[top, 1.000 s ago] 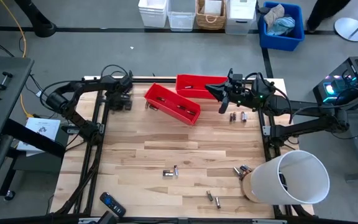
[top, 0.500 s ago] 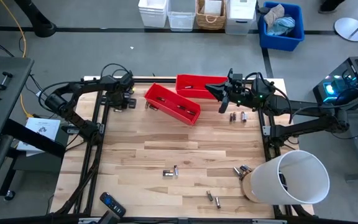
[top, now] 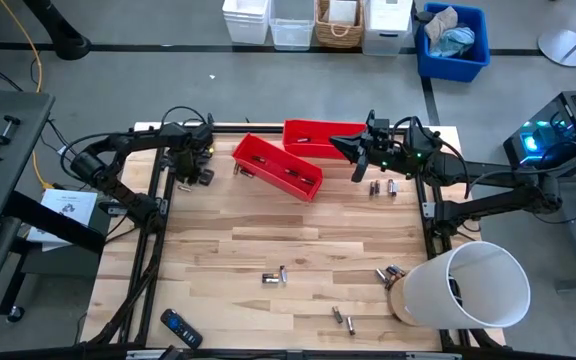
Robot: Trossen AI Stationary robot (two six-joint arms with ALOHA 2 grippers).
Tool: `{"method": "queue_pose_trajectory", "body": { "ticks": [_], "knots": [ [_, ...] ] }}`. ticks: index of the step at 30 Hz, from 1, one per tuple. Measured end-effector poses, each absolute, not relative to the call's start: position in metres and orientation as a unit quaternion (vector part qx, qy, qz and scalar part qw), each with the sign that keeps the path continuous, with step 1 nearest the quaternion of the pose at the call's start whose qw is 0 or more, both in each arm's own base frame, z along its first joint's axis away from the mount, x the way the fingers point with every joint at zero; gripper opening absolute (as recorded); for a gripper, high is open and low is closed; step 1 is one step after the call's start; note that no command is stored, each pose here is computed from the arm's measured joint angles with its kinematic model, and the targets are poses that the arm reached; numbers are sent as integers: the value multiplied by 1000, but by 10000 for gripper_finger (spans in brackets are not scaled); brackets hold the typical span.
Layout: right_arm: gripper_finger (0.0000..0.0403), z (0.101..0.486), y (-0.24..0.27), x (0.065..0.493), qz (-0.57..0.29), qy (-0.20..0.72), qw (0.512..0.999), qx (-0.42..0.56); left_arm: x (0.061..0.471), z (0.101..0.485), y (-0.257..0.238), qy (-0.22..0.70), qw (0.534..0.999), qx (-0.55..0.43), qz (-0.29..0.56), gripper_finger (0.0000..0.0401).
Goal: Sort batteries
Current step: Put the silver battery into the top red bin
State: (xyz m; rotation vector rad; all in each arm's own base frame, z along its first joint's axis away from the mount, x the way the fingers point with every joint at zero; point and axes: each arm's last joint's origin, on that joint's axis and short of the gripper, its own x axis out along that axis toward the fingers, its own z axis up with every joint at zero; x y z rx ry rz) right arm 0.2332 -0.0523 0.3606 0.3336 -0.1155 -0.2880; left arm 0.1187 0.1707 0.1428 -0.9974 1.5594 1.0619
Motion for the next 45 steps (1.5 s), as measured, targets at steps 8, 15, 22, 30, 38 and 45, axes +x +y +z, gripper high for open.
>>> {"method": "queue_pose_trajectory", "body": {
  "ticks": [8,15,22,30,38,45],
  "knots": [
    [0,360,-53,233,-149,-57,973,165,128,170,143,679,559,-320,353,104],
    [0,360,-53,233,-150,-58,973,165,142,170,123,712,582,-258,298,127],
    [0,360,-53,233,-150,-59,971,176,153,173,115,718,546,-292,319,189],
    [0,360,-53,233,-150,-59,971,175,146,181,110,750,495,-325,294,213],
    [0,360,-53,233,-150,-59,971,175,158,166,118,792,554,-173,191,213],
    [0,360,-53,233,-150,-60,970,179,158,155,121,842,527,-79,91,213]
  ]
}}
